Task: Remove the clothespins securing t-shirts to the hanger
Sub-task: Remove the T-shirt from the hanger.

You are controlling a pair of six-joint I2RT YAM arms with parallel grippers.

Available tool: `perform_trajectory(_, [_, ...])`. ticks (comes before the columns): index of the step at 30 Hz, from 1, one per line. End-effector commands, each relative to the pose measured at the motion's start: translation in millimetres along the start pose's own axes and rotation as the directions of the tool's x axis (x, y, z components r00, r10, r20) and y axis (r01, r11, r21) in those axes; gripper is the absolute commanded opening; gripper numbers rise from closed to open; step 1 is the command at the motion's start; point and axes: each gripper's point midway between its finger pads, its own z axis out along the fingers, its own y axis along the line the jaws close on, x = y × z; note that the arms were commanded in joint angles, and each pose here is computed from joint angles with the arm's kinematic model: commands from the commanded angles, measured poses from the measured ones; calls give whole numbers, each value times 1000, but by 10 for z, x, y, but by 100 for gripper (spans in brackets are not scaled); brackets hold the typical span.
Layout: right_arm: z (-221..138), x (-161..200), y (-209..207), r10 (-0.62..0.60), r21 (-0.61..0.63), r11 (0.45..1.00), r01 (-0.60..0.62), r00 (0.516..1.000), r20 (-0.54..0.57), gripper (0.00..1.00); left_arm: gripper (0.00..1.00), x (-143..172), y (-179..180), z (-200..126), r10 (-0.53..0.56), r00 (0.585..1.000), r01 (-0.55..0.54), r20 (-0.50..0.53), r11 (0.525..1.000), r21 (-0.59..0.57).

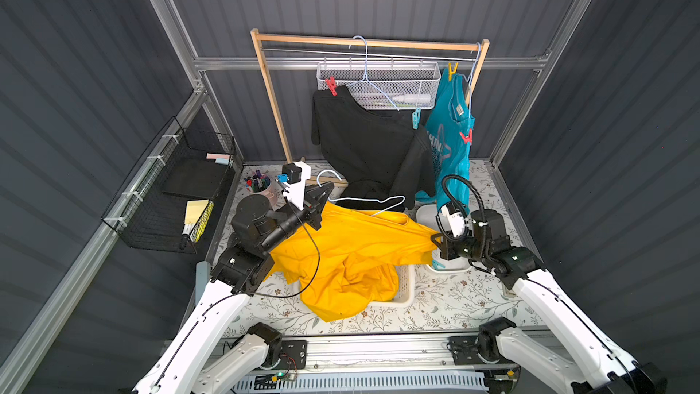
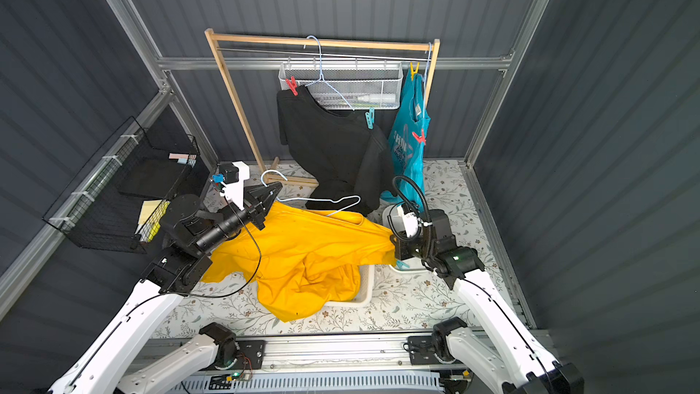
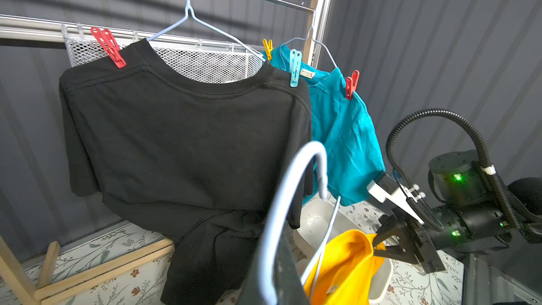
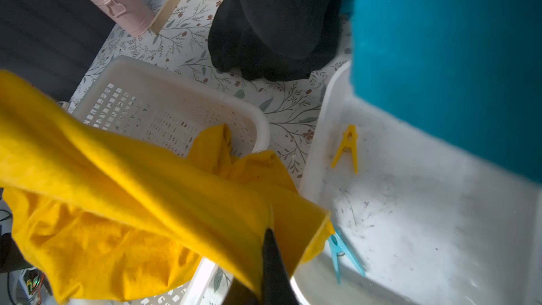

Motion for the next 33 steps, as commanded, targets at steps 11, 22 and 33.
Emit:
perform_trajectory(11, [-394,-697,1200,-198,-438,853,284,952,233,0,0,-104,128,-45,1,997,5,78,997,-73])
perform_trajectory(22, [-198,-698,2030,-224,-613,723,319,947,230,0,0,-42,167,-42,-11,997,17,76,996,-89])
perform_trajectory(33, [205,-331,1811,-177,-538,815,218,976,128,54,0,24,176,2,-36,995,44,95,996,-75])
